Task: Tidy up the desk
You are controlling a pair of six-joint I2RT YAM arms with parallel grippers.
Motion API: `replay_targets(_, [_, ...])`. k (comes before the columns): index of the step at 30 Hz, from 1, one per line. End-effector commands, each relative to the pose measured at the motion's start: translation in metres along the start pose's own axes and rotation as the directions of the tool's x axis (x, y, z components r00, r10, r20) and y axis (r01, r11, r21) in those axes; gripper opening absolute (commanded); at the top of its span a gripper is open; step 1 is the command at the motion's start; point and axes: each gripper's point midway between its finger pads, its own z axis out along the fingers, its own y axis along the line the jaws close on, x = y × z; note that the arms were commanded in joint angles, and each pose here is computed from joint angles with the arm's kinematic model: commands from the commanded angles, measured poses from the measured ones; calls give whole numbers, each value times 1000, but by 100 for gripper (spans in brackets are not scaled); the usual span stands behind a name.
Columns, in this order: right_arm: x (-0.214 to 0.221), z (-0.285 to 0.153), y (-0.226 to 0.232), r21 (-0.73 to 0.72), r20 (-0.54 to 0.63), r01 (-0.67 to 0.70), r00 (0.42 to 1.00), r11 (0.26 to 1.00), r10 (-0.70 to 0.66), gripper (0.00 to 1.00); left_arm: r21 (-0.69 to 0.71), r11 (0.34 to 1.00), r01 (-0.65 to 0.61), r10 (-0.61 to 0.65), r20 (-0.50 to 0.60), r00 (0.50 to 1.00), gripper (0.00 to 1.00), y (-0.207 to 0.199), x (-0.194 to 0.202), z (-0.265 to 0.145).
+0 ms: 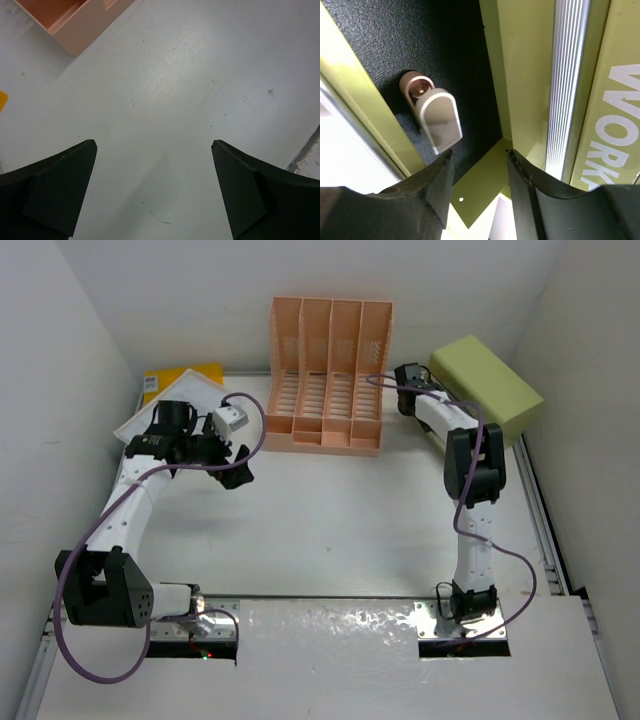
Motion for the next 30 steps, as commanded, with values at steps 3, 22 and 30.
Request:
replay_targets(3, [-11, -28, -30, -16, 66, -47, 997, 999, 48, 46, -9, 1000, -10, 11, 23, 1000, 100, 3, -3, -1])
replay_targets(22, [-16, -73, 72, -416, 254, 45, 965, 908, 68, 0, 4, 1000, -18, 18, 21, 1000, 100, -1, -3, -3])
replay_targets(30, [-21, -24, 74, -303, 153, 4, 987, 953, 44, 0, -15, 1000, -14, 14, 14, 1000, 100, 3, 0, -1])
